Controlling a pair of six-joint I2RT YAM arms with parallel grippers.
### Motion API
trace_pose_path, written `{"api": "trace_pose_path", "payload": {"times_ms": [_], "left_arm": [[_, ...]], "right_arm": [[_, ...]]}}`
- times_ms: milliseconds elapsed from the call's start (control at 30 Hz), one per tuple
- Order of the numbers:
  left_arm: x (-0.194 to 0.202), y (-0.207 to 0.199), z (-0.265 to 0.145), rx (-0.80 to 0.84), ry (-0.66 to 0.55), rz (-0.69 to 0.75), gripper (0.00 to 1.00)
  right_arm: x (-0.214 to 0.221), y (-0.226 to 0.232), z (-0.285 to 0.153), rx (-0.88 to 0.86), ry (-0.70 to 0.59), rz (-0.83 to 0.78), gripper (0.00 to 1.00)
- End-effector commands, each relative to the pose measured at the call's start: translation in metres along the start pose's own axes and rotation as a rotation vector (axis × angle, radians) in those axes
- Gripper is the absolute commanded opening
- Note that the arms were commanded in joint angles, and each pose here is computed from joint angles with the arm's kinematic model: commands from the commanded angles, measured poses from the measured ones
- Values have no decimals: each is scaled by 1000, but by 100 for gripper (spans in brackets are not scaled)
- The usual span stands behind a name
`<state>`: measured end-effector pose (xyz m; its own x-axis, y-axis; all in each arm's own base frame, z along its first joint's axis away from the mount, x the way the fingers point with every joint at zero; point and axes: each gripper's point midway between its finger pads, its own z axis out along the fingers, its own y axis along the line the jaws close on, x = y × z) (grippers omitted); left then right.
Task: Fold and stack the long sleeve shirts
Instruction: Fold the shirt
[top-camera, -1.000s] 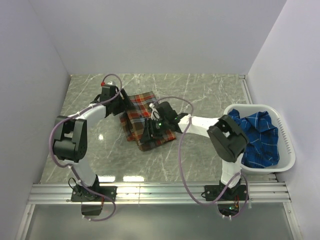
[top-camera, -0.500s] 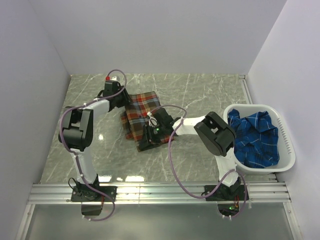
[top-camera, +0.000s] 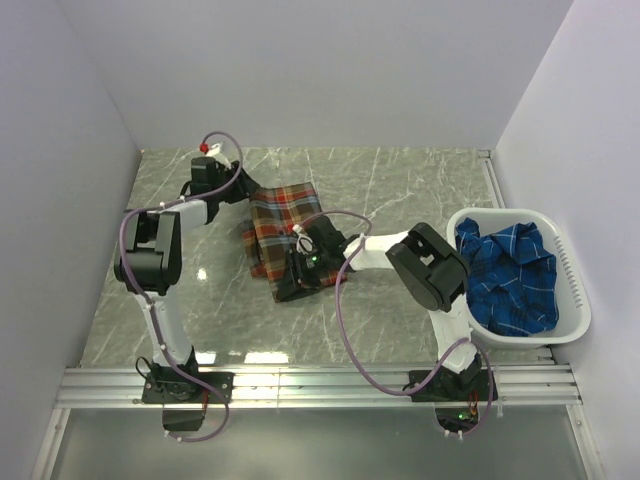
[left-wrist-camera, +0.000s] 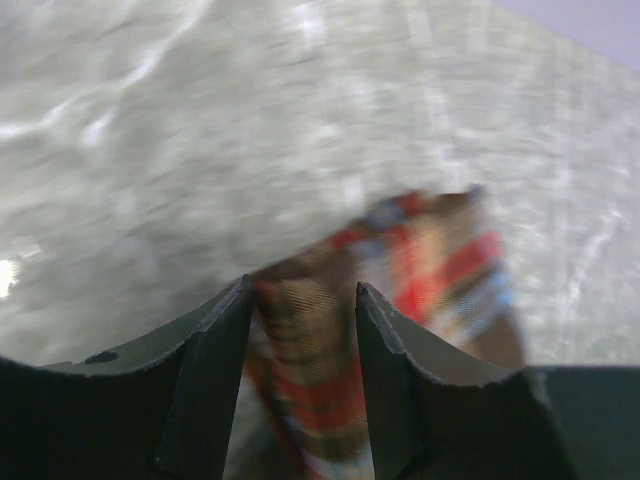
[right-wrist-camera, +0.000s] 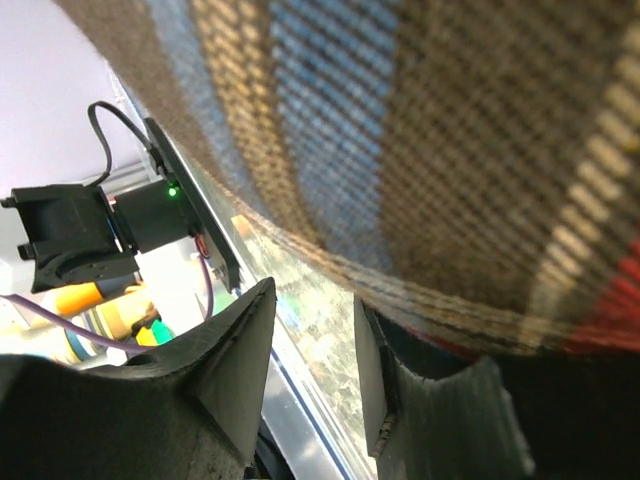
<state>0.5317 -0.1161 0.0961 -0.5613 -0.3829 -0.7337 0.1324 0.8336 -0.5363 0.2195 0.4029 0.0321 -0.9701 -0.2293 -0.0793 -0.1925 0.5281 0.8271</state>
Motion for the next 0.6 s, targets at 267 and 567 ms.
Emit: {"api": "trace_pose_path", "payload": {"times_ms": [267,567], "left_arm": [[-99,35,-35,-197,-220,-58,77],[-54,-67,-104,-158,-181,-165,82]], "right_arm": [[-46,69,-65,64,-200,-269,50],[-71,39,-131,67,-374,-183,50]]}}
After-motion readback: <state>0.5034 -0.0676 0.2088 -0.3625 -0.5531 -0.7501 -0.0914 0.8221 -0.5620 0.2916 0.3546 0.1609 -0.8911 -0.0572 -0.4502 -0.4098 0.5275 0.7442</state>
